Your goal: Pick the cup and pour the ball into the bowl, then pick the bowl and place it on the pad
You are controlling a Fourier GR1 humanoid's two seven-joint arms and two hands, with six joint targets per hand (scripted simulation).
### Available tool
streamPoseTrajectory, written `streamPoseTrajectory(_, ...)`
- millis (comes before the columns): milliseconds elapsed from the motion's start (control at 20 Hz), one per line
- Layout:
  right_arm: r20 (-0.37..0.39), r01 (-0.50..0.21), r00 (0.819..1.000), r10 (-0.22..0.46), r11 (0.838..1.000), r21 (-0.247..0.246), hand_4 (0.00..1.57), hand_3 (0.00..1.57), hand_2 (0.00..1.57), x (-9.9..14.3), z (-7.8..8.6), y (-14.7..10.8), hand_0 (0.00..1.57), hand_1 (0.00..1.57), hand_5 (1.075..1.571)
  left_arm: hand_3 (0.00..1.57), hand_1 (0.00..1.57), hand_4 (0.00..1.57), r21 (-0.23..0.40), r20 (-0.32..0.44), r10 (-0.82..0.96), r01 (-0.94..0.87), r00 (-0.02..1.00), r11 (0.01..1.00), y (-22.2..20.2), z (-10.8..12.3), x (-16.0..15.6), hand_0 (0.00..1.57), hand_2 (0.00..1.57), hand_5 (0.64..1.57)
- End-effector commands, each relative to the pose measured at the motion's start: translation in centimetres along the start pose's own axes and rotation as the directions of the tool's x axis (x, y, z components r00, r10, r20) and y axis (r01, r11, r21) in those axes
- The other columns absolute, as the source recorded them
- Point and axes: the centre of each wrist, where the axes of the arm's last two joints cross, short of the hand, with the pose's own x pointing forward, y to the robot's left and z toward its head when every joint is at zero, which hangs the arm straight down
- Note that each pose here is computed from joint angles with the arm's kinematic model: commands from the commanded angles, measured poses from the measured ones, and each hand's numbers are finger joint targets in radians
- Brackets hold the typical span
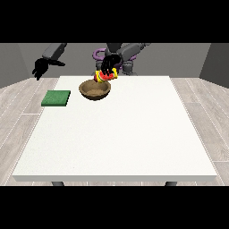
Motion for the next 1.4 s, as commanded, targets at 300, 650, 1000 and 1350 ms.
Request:
streamPoseTrajectory(300, -0.012, 0.013, 1.000, -0.012, 1.000, 0.017, 0.00, 0.18, 0.00, -0.6, 0.3, 0.0, 0.00, 0.00, 1.519, 1.57, 0.70, 1.20, -0.033, 0.195, -0.304, 0.316, 0.933, 0.948, 2.7, -2.7, 0.4, 0.70, 1.57, 1.416)
streamPoseTrajectory(650, -0.033, 0.014, 0.999, -0.016, 0.998, -0.054, 0.00, 0.17, 0.00, 0.8, 0.1, -2.7, 0.00, 0.00, 1.516, 1.57, 1.56, 1.19, 0.043, 0.268, -0.431, 0.436, 0.862, 0.899, 7.0, -4.2, 2.7, 1.56, 1.57, 1.467)
streamPoseTrajectory(1000, -0.131, 0.059, 0.990, -0.056, 0.998, 0.019, 0.46, 0.00, 0.00, -3.1, 1.2, 2.2, 0.00, 0.00, 1.556, 1.57, 1.53, 1.20, 0.009, 0.223, -0.353, 0.361, 0.908, 0.933, 5.0, -2.9, 1.2, 1.53, 1.57, 1.462)
streamPoseTrajectory(1350, -0.144, 0.073, 0.986, -0.085, 0.993, -0.087, 0.47, 0.00, 0.00, -2.2, 2.0, -0.9, 0.00, 0.00, 1.557, 1.57, 0.40, 1.00, 0.155, -0.118, 0.201, -0.181, 0.973, 0.971, 6.6, -2.5, -8.9, 0.40, 1.57, 1.570)
